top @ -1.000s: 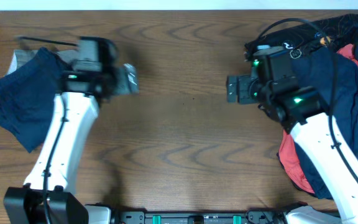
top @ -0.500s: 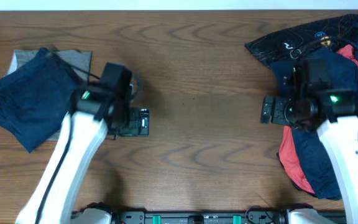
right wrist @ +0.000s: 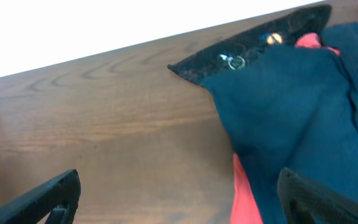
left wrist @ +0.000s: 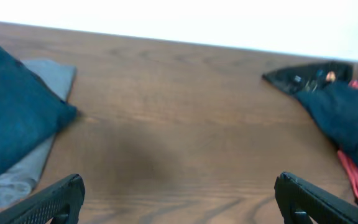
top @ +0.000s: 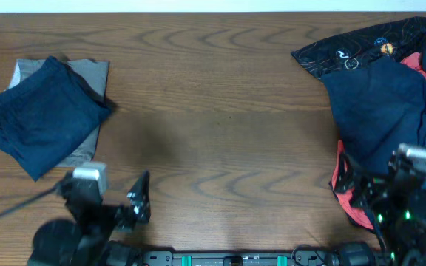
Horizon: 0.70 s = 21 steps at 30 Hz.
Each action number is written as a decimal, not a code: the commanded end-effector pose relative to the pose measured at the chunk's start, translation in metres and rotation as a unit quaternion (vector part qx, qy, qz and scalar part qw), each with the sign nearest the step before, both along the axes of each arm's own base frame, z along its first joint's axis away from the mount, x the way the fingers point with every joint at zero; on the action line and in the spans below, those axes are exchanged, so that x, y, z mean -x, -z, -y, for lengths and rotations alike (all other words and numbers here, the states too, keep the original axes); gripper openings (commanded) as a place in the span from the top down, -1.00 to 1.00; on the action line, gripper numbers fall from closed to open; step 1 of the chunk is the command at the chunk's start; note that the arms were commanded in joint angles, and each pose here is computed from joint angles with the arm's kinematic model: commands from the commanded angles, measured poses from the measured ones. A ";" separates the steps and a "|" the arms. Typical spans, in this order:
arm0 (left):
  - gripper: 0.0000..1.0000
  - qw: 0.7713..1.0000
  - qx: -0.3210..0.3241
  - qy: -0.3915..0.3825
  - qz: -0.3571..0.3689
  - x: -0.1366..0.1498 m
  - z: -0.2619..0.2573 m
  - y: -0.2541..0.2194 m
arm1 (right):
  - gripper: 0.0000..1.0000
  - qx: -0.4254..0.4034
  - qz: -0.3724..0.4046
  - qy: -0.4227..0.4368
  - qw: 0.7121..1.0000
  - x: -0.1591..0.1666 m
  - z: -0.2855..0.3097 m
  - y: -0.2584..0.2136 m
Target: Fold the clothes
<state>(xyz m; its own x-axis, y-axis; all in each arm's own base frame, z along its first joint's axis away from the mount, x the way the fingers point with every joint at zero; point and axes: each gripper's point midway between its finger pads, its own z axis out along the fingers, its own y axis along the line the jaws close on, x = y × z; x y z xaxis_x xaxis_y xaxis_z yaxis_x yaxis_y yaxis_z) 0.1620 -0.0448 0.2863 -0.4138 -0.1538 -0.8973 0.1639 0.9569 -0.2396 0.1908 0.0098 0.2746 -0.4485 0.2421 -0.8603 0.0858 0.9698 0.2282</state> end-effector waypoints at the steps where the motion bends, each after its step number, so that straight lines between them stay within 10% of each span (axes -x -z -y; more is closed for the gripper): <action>1: -0.96 0.999 0.012 -0.005 0.038 0.015 -0.007 -0.008 | -0.99 0.000 0.001 0.008 1.000 0.017 0.004 0.006; 21: -0.95 0.998 0.021 -0.005 0.065 0.025 -0.010 -0.015 | -0.99 0.011 -0.096 0.008 0.995 0.053 0.009 0.049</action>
